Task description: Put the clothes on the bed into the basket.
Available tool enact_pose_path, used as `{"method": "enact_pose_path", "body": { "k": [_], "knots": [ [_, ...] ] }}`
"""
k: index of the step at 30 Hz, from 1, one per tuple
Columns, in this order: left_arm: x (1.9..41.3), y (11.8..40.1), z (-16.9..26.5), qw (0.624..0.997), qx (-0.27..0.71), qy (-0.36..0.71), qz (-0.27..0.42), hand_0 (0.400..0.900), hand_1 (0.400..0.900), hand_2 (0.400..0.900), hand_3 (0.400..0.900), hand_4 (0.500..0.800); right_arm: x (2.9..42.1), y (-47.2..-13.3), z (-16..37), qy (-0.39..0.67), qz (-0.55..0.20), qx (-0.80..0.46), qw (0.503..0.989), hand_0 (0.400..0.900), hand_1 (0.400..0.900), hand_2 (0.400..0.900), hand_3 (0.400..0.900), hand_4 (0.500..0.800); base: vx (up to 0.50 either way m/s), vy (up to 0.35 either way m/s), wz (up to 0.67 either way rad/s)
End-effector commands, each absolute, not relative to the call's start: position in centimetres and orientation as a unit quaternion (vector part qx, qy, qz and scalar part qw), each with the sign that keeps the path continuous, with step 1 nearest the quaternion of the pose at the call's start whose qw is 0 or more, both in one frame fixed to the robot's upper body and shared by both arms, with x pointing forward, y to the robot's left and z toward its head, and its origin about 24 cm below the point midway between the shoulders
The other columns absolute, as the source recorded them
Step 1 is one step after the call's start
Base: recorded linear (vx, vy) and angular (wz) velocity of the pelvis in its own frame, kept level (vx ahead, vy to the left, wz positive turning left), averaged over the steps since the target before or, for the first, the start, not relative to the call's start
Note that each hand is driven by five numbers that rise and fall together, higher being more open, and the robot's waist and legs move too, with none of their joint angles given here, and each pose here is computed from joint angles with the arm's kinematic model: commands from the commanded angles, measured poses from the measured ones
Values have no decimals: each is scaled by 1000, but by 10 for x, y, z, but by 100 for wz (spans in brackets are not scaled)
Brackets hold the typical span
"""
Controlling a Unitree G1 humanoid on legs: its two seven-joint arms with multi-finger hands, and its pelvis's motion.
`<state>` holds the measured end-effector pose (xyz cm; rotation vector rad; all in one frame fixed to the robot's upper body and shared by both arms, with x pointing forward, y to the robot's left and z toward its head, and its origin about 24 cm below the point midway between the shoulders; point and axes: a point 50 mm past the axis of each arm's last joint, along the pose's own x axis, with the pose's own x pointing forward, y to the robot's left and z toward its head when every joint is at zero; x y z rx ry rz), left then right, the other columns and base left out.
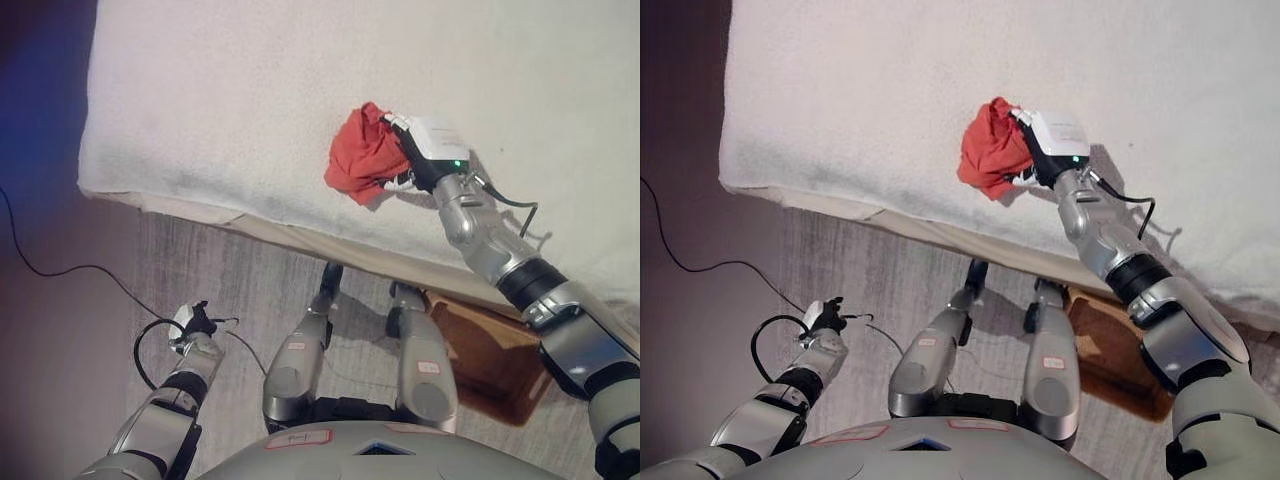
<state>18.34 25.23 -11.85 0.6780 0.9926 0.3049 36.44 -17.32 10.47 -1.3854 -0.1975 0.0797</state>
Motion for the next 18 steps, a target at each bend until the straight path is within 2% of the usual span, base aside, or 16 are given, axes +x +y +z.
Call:
{"method": "enact_pose_path", "body": {
  "k": [1, 4, 5, 6, 7, 8, 9, 10, 12, 13, 15, 17, 18],
  "knots": [
    [142, 282, -127, 759, 350, 520, 176, 900, 900, 900, 900, 800, 376, -154, 149, -189, 2, -635, 749, 900, 900, 900, 900, 800, 4, -12, -15],
    [147, 285, -124, 765, 345, 510, 185, 900, 900, 900, 900, 800, 380, -153, 160, -202, -9, -634, 746, 900, 900, 900, 900, 800, 0, -13, -7],
    [150, 285, -123, 768, 344, 507, 187, 900, 900, 900, 900, 800, 379, -152, 161, -204, -9, -634, 746, 843, 843, 843, 843, 766, 0, 0, 0],
    [154, 285, -121, 771, 343, 501, 192, 900, 900, 900, 900, 800, 380, -150, 163, -207, -8, -633, 746, 649, 649, 649, 649, 649, 0, 0, 0],
    [157, 286, -119, 773, 341, 497, 196, 900, 900, 900, 900, 800, 380, -148, 165, -211, -9, -632, 745, 606, 606, 606, 606, 624, 0, 0, 0],
    [161, 285, -117, 777, 340, 492, 198, 900, 900, 900, 900, 800, 380, -146, 165, -215, -8, -627, 749, 525, 525, 525, 525, 575, 0, 0, 0],
    [163, 285, -116, 778, 340, 489, 199, 900, 900, 900, 900, 800, 380, -144, 166, -217, -7, -625, 750, 506, 506, 506, 506, 564, -11, -17, 10],
    [164, 285, -116, 779, 339, 487, 201, 900, 900, 900, 900, 800, 380, -143, 171, -222, -11, -623, 750, 518, 518, 518, 518, 571, -15, -22, 11],
    [165, 286, -115, 779, 336, 486, 208, 900, 900, 900, 900, 800, 382, -139, 180, -235, -17, -618, 750, 580, 580, 580, 580, 608, -20, -17, 8],
    [164, 286, -115, 779, 336, 486, 209, 900, 900, 900, 900, 800, 382, -140, 182, -238, -21, -615, 752, 582, 582, 582, 582, 609, -9, -12, 4],
    [161, 287, -116, 779, 331, 489, 212, 900, 900, 900, 900, 800, 384, -141, 190, -244, -32, -612, 752, 541, 541, 541, 541, 585, 0, 0, 0],
    [161, 284, -117, 780, 327, 489, 211, 900, 900, 900, 900, 800, 384, -144, 191, -240, -39, -608, 756, 541, 541, 541, 541, 585, 5, -18, 6],
    [160, 283, -118, 782, 325, 489, 210, 900, 900, 900, 900, 800, 385, -145, 192, -240, -44, -605, 758, 400, 400, 400, 400, 500, 17, -8, 5]
  ]
}}
